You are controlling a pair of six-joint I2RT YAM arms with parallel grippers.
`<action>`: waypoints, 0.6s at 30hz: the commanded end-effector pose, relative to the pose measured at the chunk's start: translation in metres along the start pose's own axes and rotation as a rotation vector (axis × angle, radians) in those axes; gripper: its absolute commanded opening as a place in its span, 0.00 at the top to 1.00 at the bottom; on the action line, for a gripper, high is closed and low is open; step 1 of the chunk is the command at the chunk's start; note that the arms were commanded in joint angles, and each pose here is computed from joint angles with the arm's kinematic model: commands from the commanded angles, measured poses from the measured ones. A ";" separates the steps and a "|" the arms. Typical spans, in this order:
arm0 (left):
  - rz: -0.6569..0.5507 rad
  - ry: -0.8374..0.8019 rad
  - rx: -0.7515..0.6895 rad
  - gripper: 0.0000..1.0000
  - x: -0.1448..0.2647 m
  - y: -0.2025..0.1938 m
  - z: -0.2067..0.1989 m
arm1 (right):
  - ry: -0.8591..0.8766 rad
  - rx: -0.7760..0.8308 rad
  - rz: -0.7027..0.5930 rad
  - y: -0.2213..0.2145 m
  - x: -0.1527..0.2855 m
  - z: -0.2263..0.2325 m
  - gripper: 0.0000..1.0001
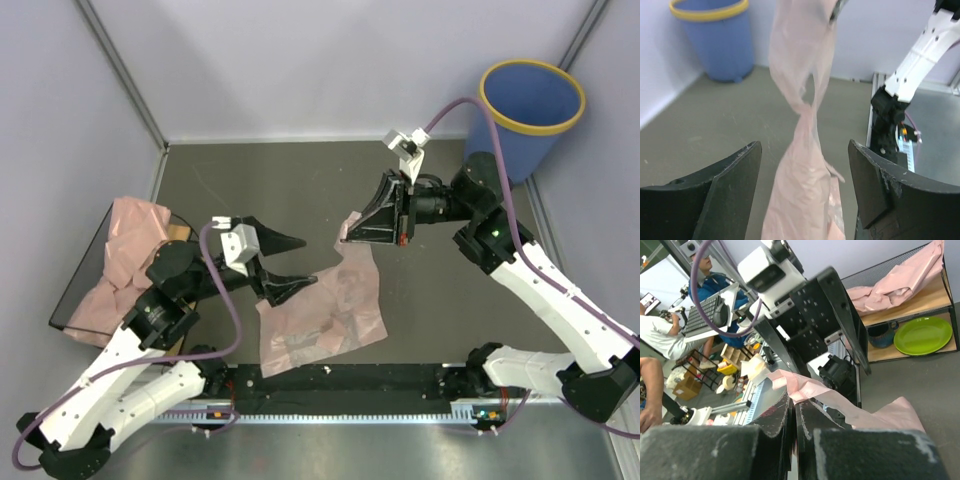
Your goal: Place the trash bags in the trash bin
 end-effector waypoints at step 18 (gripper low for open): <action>-0.127 -0.083 0.123 0.34 -0.060 0.044 0.014 | 0.033 0.106 -0.032 0.013 0.003 0.015 1.00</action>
Point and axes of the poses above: each gripper's point midway between its finger pads, its own x axis back along the fingers, its own z axis along the line the jaws close on, y = z × x, the point moved 9 cm from there along x, back along the fingers, and after that the axes turned 14 degrees about x, right-handed, at the moved point
